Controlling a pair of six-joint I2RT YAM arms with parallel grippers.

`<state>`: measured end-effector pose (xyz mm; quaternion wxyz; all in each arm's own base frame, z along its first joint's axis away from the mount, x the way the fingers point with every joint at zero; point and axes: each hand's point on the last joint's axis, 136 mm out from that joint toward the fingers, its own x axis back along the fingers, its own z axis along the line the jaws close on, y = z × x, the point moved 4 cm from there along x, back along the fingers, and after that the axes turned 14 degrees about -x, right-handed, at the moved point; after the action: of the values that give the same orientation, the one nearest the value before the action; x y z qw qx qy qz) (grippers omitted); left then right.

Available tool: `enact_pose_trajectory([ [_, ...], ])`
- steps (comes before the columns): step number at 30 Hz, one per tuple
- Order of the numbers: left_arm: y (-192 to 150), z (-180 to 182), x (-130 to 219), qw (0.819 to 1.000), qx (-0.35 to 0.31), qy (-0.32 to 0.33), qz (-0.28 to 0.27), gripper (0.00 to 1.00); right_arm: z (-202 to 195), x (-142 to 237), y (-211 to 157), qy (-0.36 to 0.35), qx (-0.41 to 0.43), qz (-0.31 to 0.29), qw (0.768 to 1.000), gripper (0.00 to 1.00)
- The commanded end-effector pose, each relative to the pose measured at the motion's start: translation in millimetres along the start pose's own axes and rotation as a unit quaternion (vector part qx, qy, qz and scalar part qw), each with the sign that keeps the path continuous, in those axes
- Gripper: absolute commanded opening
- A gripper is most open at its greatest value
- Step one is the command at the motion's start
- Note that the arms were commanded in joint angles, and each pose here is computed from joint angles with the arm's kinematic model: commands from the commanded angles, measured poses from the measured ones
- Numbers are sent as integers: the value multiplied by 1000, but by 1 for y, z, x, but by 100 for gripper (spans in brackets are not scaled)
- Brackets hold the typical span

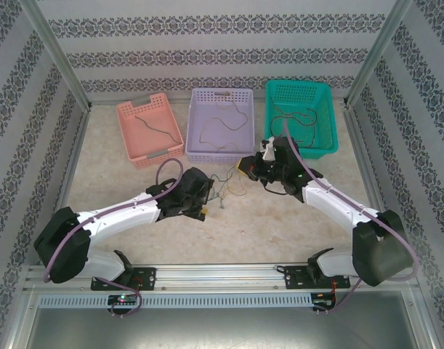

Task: Untangle the cables

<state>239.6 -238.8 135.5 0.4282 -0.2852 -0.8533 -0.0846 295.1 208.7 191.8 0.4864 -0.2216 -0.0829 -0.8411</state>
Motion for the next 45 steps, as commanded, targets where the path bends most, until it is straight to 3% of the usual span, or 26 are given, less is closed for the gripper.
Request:
enact_pose_trajectory([
  [1, 3, -3, -5, 991, 129, -18, -26, 86, -18, -7, -5, 2, -18, 10, 1000, 0],
  [7, 5, 3, -19, 992, 123, -7, -40, 88, -96, -5, -4, -61, -70, 2, 996, 0],
  [12, 3, 13, -23, 994, 97, 34, -35, 85, -126, -2, 0, -91, -85, -8, 992, 0],
  [15, 10, 20, -23, 996, 48, 44, -54, 77, -129, -2, 5, -95, -87, -9, 992, 0],
  [19, 25, 15, -31, 998, -27, 12, -63, 58, -123, -3, 10, -94, -80, -9, 992, 0],
  [25, 34, 6, -53, 989, -147, 20, -24, 56, -119, -6, 13, -94, -81, -2, 992, 0],
  [32, 24, -6, -68, 985, -173, 12, 11, 50, -115, -7, 14, -91, -80, 2, 993, 0],
  [42, 26, 1, -57, 984, -165, 69, 7, 7, -110, -6, 15, -85, -80, -2, 993, 0],
  [45, 29, 6, -54, 980, -178, 94, 3, 3, -107, -3, 15, -84, -77, -8, 994, 0],
])
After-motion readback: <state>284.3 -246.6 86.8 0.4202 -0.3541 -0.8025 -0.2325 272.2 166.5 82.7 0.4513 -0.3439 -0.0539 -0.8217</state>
